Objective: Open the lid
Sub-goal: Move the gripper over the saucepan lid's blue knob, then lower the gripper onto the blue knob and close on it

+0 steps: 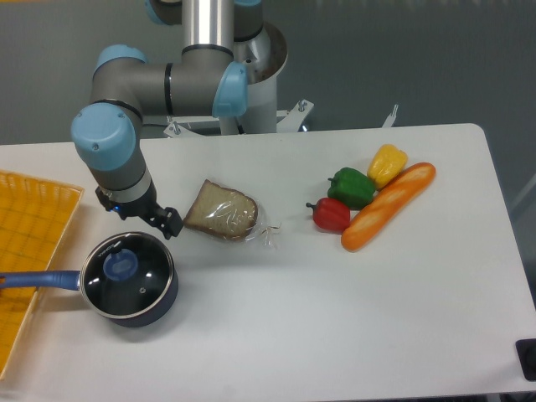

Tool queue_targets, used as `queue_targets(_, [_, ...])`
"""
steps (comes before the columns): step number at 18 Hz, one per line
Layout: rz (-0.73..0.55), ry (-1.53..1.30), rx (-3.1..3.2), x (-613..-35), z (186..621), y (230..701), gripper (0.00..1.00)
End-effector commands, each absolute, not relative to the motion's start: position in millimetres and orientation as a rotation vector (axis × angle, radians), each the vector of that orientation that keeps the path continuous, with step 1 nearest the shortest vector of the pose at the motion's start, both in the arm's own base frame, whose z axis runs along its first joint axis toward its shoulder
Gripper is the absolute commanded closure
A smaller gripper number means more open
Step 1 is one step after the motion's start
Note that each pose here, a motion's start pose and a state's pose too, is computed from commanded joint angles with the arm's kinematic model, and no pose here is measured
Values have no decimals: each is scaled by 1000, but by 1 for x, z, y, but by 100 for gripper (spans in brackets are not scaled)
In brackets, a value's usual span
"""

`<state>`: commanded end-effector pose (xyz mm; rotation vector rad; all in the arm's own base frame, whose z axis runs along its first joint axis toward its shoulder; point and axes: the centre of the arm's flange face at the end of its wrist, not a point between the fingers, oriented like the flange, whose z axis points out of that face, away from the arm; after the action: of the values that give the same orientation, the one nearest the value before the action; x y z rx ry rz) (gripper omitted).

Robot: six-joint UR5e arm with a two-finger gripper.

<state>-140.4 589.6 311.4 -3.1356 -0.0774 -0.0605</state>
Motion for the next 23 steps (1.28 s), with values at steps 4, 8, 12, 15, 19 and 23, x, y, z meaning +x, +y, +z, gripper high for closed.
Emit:
queue_targets(4, [-64,-75,-3141,-129,307,598,0])
queue_targets(8, [-64,-87,-3141,-122,302,612,0])
queue_targets(12, [-58,-101,-3133,-119,302,627,0])
queue_targets(15, [-55,-118,-3127,-120,303,633,0])
queue_targets(19, [-51,-117,-3122,-121,302,635,0])
queue_targets(23, [-49,-119,-3117,-123,296,639,0])
